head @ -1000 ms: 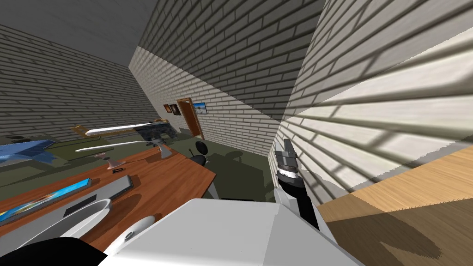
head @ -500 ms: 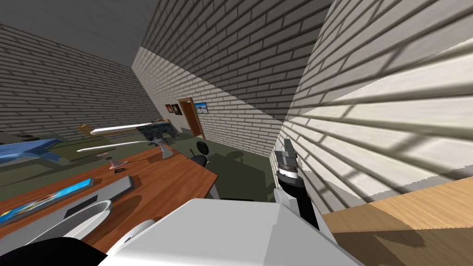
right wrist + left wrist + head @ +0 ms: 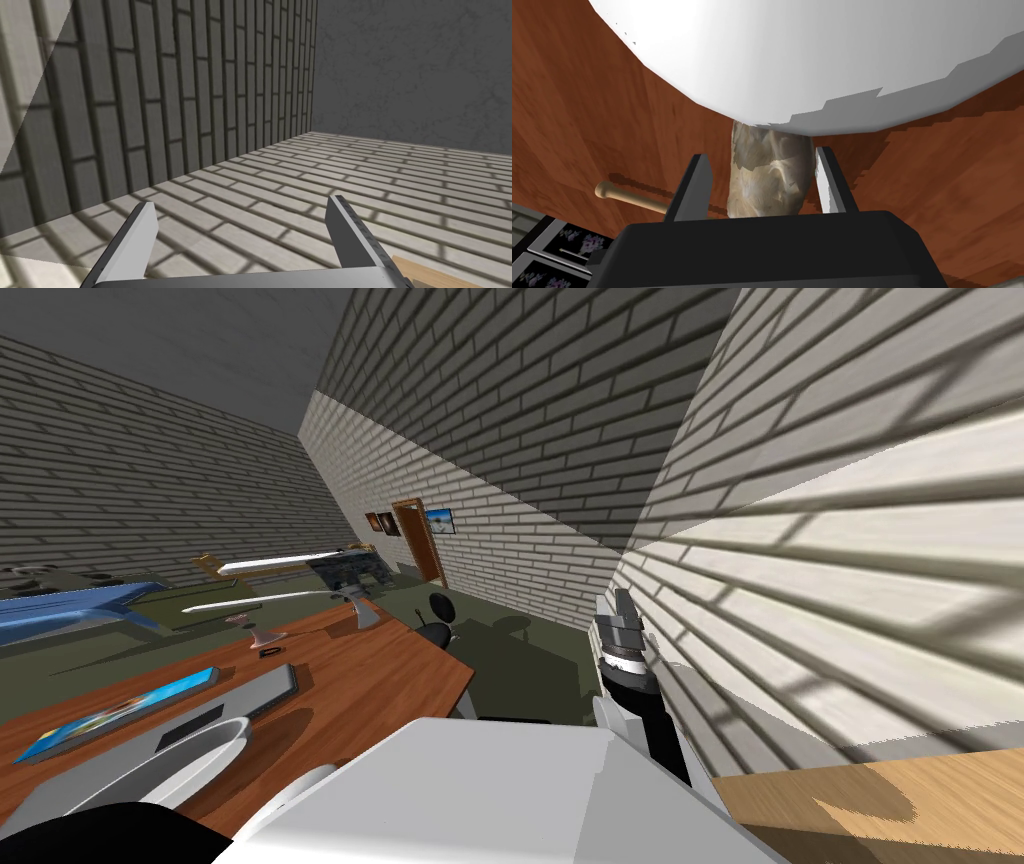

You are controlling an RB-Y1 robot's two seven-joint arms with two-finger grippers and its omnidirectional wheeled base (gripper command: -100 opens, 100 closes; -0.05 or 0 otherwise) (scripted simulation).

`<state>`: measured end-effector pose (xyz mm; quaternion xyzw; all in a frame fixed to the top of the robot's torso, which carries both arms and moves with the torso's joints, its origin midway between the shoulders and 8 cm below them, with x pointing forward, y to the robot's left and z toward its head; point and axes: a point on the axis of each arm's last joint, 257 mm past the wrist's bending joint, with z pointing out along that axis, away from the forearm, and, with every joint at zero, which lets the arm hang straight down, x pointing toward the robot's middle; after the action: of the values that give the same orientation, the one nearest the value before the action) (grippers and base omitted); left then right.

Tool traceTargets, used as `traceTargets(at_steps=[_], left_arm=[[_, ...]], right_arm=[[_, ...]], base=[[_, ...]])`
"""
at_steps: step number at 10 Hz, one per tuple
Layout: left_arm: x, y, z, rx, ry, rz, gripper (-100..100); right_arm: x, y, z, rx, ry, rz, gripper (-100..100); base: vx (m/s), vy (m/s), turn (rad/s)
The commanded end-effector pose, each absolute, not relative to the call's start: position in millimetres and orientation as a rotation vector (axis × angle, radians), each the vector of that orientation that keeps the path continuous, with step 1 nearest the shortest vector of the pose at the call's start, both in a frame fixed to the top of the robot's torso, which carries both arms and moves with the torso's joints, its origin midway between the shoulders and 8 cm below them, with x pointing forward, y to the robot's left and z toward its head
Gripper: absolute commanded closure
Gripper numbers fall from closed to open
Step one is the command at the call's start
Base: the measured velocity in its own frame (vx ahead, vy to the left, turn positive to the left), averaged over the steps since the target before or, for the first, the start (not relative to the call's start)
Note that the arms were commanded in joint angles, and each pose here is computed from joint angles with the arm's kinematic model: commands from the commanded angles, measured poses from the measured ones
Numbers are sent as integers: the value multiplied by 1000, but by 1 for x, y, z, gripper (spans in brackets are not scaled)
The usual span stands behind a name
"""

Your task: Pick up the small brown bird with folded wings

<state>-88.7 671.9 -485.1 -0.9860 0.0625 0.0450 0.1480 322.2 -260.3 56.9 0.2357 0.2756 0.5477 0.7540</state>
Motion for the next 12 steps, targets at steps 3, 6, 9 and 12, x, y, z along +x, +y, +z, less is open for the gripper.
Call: traceTargets(at_steps=[3, 6, 9, 12], left_arm=[[-88, 674, -484, -2832, 182, 129, 100], [-88, 675, -479, -2834, 165, 130, 100], [-89, 679, -467, -2837, 126, 136, 100], [-88, 679, -466, -2837, 124, 137, 0]], right_arm=[[322, -260, 57, 514, 601, 1195, 0], [322, -260, 57, 514, 601, 1195, 0], [322, -260, 57, 514, 601, 1195, 0], [322, -260, 57, 514, 601, 1195, 0]], base=[[0, 0, 0], [-10, -11, -34], [-67, -37, -101], [-24, -20, -28]])
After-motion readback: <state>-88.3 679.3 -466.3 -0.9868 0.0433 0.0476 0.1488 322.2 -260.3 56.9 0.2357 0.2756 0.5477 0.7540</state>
